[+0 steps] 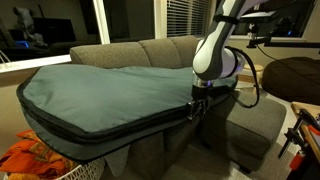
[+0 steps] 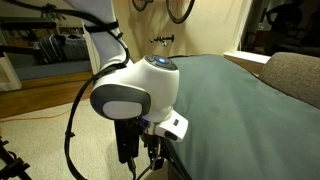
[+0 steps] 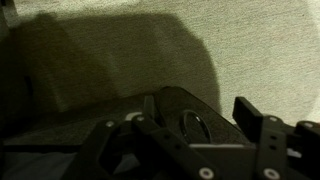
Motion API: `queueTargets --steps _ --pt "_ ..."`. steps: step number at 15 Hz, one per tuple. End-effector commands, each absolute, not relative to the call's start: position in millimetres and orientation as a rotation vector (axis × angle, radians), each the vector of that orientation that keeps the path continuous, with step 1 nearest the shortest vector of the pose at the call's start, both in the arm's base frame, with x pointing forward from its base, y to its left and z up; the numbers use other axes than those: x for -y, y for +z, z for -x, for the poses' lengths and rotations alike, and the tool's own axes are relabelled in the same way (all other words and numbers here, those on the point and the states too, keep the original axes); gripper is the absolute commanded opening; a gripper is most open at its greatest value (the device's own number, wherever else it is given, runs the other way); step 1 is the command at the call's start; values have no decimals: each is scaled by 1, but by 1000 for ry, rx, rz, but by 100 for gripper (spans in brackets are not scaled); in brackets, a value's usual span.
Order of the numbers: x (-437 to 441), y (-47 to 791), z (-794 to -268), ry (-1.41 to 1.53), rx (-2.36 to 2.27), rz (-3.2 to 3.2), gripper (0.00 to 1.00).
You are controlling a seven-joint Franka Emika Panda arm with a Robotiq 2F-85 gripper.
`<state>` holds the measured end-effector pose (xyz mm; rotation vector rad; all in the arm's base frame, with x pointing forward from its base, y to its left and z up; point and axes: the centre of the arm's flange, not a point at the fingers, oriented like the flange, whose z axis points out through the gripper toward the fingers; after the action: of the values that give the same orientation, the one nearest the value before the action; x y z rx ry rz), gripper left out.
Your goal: Open the zip
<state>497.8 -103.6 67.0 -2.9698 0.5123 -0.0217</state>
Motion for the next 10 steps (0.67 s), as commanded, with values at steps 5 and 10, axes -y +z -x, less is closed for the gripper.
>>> queueTargets --steps 5,10 --pt "114 79 -513 -18 -525 2978 100" --pt "124 81 -524 -6 -533 2975 100"
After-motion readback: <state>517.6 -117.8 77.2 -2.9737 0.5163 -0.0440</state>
